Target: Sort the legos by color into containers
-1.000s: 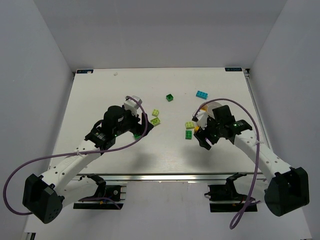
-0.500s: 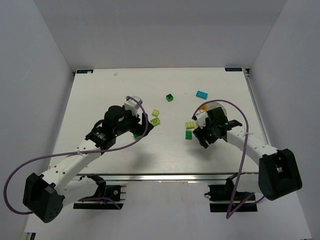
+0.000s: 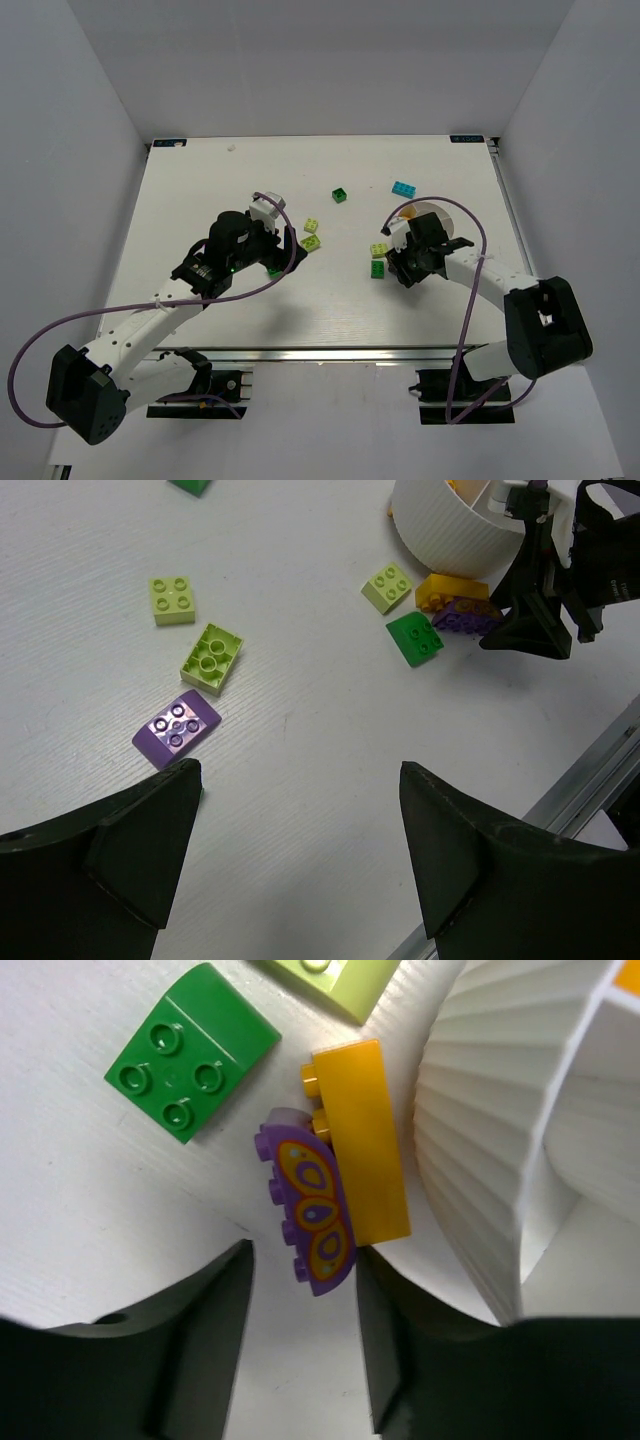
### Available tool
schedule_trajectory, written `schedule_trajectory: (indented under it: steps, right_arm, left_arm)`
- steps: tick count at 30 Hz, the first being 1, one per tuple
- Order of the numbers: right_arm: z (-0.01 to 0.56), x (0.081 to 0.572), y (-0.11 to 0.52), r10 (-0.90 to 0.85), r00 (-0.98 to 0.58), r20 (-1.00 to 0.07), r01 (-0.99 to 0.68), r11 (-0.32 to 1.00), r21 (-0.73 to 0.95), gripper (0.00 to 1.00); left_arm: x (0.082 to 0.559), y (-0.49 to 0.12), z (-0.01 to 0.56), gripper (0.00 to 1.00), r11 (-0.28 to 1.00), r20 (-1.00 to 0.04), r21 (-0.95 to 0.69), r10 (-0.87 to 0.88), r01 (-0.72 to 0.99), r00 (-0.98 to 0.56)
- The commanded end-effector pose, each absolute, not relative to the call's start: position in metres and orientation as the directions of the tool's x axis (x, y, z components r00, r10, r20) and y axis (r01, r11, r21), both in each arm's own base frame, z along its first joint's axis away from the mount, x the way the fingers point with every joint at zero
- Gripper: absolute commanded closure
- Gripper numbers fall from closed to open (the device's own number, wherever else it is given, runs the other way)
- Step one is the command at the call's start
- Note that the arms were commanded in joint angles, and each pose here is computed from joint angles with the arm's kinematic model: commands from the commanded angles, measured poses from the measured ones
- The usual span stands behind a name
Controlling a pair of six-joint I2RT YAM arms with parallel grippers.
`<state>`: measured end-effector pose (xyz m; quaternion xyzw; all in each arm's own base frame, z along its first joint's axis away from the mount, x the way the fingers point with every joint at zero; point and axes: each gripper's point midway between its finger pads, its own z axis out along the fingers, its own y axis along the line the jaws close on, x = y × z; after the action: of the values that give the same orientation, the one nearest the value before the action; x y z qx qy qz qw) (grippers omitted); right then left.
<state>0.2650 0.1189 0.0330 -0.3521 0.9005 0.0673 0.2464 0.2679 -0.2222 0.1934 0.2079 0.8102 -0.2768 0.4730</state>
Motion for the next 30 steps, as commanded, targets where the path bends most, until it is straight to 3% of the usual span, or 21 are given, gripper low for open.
schedule_trajectory:
  steps: [1,5,8,14,17,25,30]
  right_arm:
    - [0.032,0.274,0.121,-0.584,-0.625,-0.518,-0.652,0.756,-0.065,0.52]
    - [0.027,0.276,0.120,-0.590,-0.629,-0.507,-0.648,0.758,-0.078,0.62]
    - [0.024,0.277,0.120,-0.590,-0.630,-0.504,-0.648,0.758,-0.078,0.78]
    - [0.034,0.269,0.127,-0.605,-0.588,-0.537,-0.692,0.720,-0.053,0.94]
    - [0.045,0.258,0.131,-0.628,-0.532,-0.568,-0.742,0.669,-0.045,1.00]
    - [0.093,0.242,0.150,-0.648,-0.294,-0.703,-0.861,0.499,-0.100,1.00]
    - [0.117,0.234,0.164,-0.655,-0.085,-0.751,-0.920,0.341,-0.194,1.00]
  left_arm:
    - [0.269,-0.223,0.201,0.11,0.753,-0.889,-0.247,0.073,0.610,-0.451]
    - [0.268,-0.223,0.201,0.11,0.752,-0.889,-0.249,0.072,0.610,-0.452]
    - [0.268,-0.223,0.202,0.10,0.750,-0.891,-0.250,0.070,0.613,-0.449]
    - [0.264,-0.228,0.206,0.10,0.725,-0.895,-0.264,0.062,0.636,-0.442]
    - [0.253,-0.241,0.211,0.09,0.651,-0.895,-0.315,0.038,0.690,-0.444]
    - [0.234,-0.301,0.209,0.06,0.381,-0.814,-0.533,0.015,0.756,-0.581]
    - [0.248,-0.324,0.212,0.05,0.324,-0.732,-0.652,-0.035,0.685,-0.681]
